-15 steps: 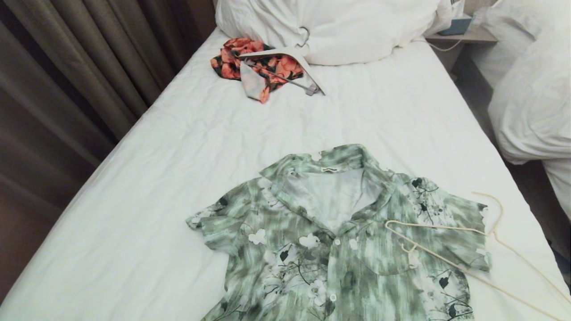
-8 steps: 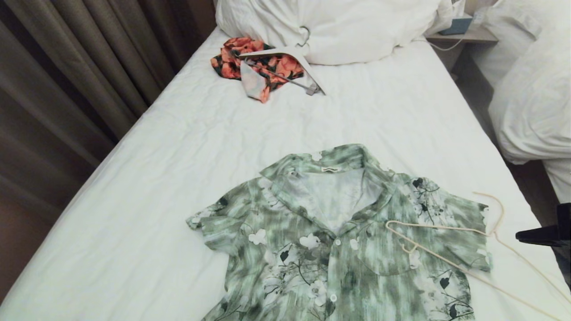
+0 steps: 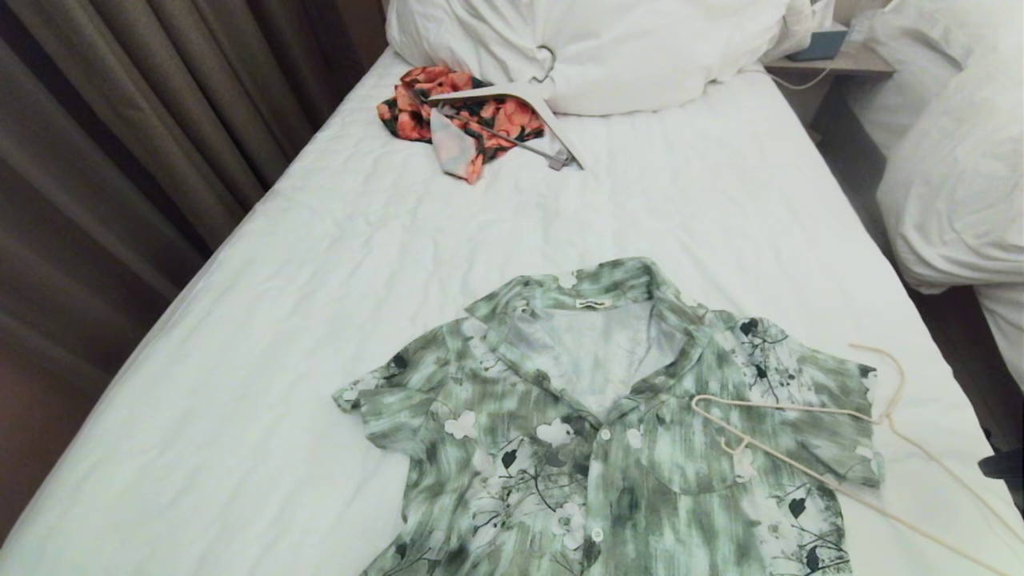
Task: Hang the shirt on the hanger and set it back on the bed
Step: Lift the shirt and hanger
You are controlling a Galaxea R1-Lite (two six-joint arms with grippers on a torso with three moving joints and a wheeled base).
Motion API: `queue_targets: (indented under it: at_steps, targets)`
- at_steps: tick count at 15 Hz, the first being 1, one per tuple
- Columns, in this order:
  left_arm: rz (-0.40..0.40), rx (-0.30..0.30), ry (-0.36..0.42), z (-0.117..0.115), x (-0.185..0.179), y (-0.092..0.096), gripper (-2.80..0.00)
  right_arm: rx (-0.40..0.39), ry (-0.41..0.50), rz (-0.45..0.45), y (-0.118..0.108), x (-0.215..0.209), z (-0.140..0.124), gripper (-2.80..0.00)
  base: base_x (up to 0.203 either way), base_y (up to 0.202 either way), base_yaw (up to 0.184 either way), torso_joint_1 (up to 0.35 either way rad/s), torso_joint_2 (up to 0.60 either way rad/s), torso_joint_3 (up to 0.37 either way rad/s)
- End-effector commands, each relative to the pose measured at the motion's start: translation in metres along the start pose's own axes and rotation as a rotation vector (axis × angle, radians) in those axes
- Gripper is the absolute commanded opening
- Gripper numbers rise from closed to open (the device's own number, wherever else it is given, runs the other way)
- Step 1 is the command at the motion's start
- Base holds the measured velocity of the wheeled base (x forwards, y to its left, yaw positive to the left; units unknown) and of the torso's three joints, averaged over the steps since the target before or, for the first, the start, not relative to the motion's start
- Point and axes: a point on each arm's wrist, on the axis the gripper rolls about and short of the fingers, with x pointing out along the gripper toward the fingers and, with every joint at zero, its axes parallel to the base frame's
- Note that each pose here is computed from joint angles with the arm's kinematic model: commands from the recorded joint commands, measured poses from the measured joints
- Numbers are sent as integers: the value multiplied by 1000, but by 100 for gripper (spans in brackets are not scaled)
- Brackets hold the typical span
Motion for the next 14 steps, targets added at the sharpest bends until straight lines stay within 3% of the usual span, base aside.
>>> queue_targets:
  at_steps: [1, 7, 8, 12, 14]
  targets:
    - [0, 0, 1, 0, 0, 0, -280, 14, 31, 43, -25, 9, 7, -280, 0, 0, 0, 0, 0, 0]
    - [0, 0, 1, 0, 0, 0, -280, -52, 20, 50, -38, 18, 15, -280, 0, 0, 0, 0, 0, 0]
    - [0, 0, 1, 0, 0, 0, -280, -64, 9, 53, -37, 16, 17, 0, 0, 0, 0, 0, 0, 0]
    - [0, 0, 1, 0, 0, 0, -280, -76, -11, 80, -39, 18, 23, 0, 0, 0, 0, 0, 0, 0]
    - [0, 0, 1, 0, 0, 0, -280, -97, -23, 139, -43, 23, 23, 0, 0, 0, 0, 0, 0, 0]
